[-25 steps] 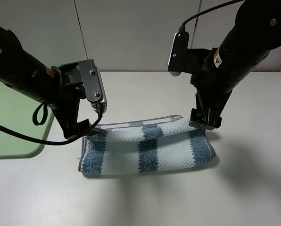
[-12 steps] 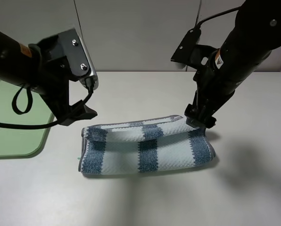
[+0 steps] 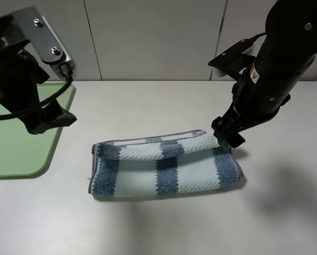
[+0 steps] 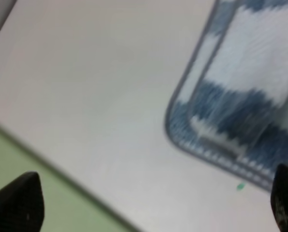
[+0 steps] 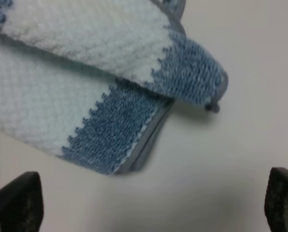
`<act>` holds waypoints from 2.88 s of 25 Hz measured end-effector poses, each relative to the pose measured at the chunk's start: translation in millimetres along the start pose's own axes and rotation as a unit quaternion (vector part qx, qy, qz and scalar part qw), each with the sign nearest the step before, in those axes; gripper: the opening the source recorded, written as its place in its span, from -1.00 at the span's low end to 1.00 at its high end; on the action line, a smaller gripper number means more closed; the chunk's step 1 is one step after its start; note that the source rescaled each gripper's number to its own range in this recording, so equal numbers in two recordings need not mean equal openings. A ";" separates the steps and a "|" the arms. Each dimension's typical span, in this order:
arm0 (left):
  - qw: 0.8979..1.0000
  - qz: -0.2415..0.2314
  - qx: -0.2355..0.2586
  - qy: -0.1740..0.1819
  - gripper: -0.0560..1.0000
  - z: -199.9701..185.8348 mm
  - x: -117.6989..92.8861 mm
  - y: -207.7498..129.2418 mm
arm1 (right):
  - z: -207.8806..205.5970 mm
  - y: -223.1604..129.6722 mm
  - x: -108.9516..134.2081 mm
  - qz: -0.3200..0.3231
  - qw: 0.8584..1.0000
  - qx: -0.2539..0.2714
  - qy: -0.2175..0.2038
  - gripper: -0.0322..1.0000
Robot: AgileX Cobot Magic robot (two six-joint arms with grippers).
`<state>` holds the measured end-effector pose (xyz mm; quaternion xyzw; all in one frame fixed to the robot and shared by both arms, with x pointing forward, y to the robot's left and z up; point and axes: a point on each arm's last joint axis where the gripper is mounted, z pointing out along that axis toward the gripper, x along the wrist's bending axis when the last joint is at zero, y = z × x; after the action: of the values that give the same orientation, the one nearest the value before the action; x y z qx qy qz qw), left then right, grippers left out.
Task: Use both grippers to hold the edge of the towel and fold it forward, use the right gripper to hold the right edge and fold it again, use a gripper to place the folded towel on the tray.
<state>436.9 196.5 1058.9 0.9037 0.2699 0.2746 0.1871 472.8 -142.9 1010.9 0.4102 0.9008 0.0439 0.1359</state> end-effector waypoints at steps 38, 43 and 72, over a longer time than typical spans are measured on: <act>0.940 -0.313 -0.010 0.135 0.86 -144.5 -2.2 -99.1 | 80.5 23.3 12.3 0.254 0.965 0.016 0.056 1.00; 0.936 -0.323 -0.020 0.139 0.86 -154.0 -5.6 -109.2 | 91.3 20.7 -10.2 0.283 0.958 0.017 0.047 1.00; 0.932 -0.333 -0.011 0.139 0.86 -155.0 -6.7 -112.3 | 78.4 16.1 5.3 0.250 0.959 0.055 0.123 1.00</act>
<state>296.3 310.0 1122.3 0.7124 0.5758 0.3224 0.2386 503.2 -130.8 937.7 0.6209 0.7799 0.0771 -0.0141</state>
